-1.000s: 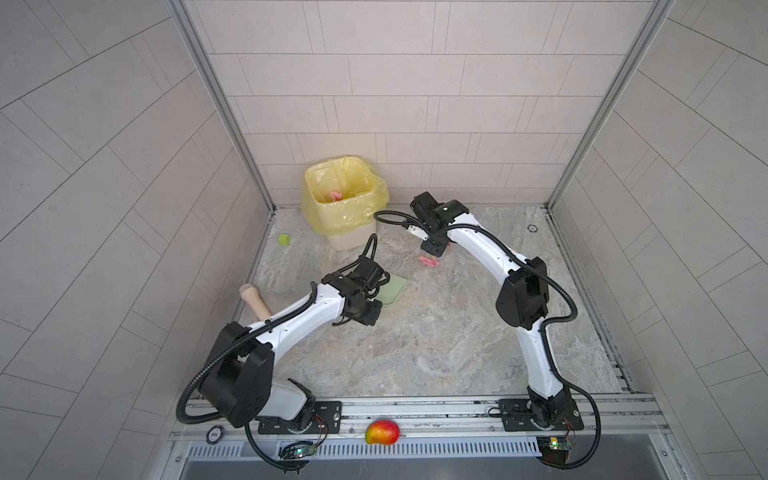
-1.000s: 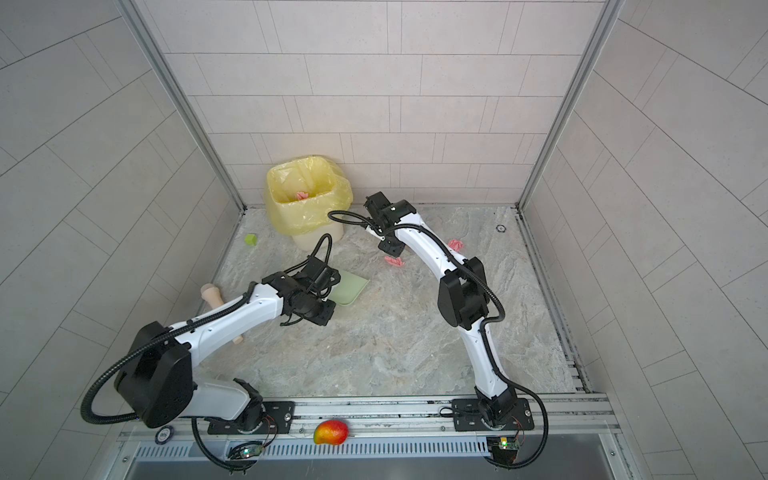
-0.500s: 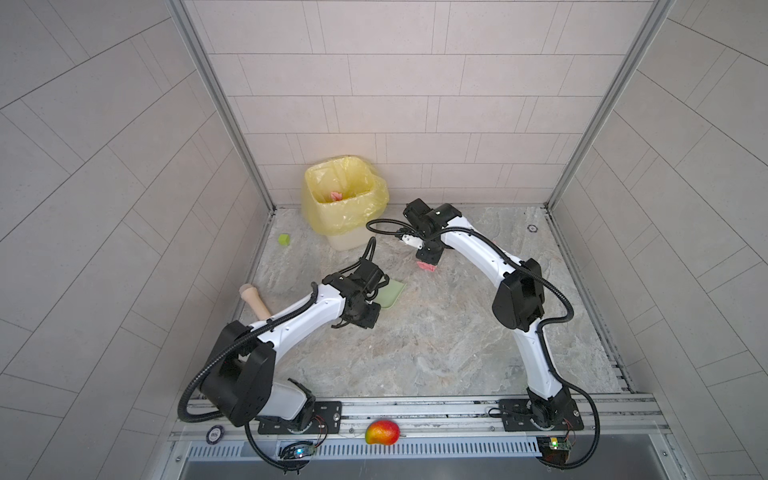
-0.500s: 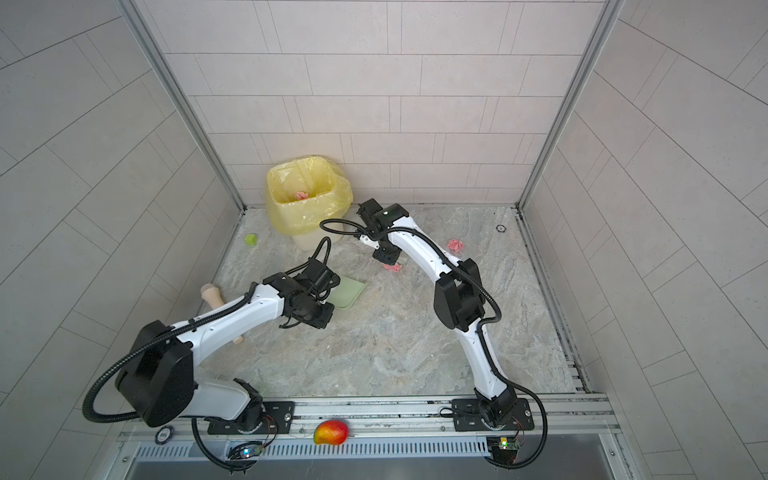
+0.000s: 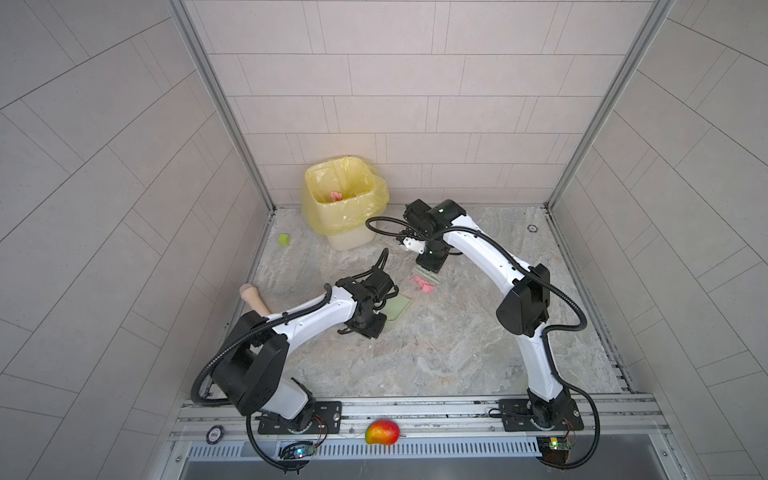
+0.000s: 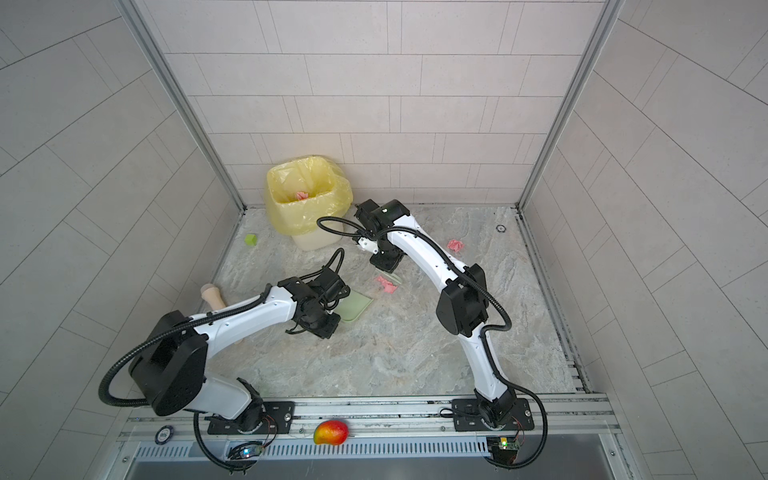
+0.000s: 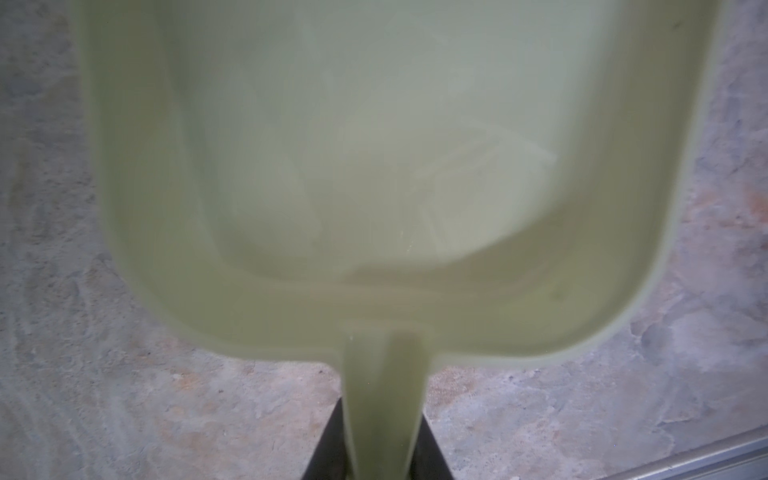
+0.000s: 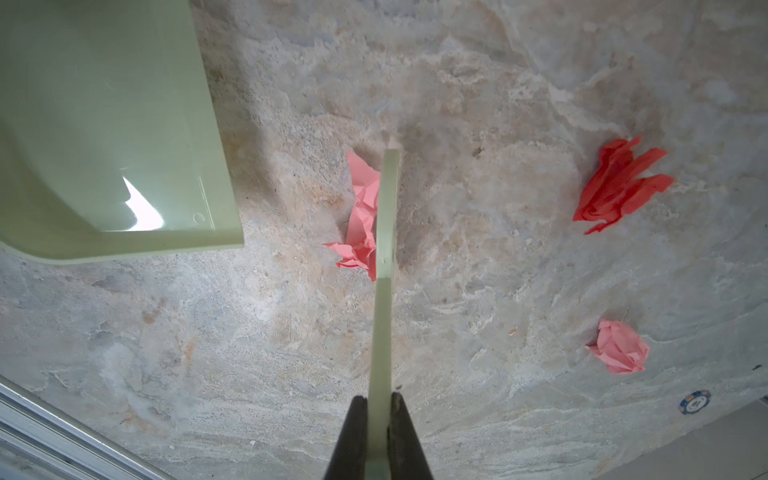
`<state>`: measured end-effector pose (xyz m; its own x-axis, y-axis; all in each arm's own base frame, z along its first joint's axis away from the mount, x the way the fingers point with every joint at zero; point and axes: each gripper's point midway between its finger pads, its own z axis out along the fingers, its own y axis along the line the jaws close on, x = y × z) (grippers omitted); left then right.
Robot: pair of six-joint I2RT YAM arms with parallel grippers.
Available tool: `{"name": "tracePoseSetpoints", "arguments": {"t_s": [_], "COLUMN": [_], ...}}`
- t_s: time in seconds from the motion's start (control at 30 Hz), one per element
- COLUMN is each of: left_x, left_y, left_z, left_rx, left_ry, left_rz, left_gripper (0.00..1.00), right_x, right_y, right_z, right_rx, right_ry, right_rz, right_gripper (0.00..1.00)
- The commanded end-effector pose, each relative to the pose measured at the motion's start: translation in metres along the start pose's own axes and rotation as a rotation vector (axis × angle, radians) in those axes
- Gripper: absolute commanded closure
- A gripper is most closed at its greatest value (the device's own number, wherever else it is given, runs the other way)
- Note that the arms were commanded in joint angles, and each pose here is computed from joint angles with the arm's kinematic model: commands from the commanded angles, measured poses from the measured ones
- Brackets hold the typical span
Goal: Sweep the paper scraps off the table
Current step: 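Sweep the long pink scrap into the dustpan with the right gripper's brush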
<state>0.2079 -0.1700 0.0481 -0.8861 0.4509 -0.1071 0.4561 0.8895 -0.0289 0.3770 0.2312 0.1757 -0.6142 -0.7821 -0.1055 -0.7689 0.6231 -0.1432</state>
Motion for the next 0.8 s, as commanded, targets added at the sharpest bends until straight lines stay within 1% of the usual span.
{"name": "tracePoseSetpoints", "arguments": {"t_s": [0.0,0.1,0.2,0.33,0.5,0.77], "left_x": [-0.003,-0.010,-0.019,-0.031,-0.042,-0.051], "left_y": [-0.010,-0.019,-0.022,-0.024,-0.025,-0.018], "left_z": [0.004,0.006,0.008,0.011,0.014,0.022], "left_rx": [0.011,0.018,0.018,0.017,0.003,-0.032], "left_ry": [0.022,0.029,0.036,0.029,0.019,0.028], "left_rz": [0.092,0.174,0.211,0.236,0.258,0.281], "left_gripper": [1.00,1.00,1.00,1.00,1.00,1.00], "right_x": [0.022,0.028,0.029,0.030,0.022,0.000], "right_y": [-0.026,-0.037,-0.037,-0.037,-0.033,-0.025], "right_z": [-0.019,-0.015,-0.010,-0.002,0.003,0.005], "right_rx": [0.026,0.029,0.028,0.026,0.009,-0.032], "right_ry": [0.024,0.047,0.073,0.098,0.090,0.036], "right_rz": [0.190,0.259,0.274,0.289,0.296,0.264], "right_gripper": [1.00,1.00,1.00,1.00,1.00,1.00]}}
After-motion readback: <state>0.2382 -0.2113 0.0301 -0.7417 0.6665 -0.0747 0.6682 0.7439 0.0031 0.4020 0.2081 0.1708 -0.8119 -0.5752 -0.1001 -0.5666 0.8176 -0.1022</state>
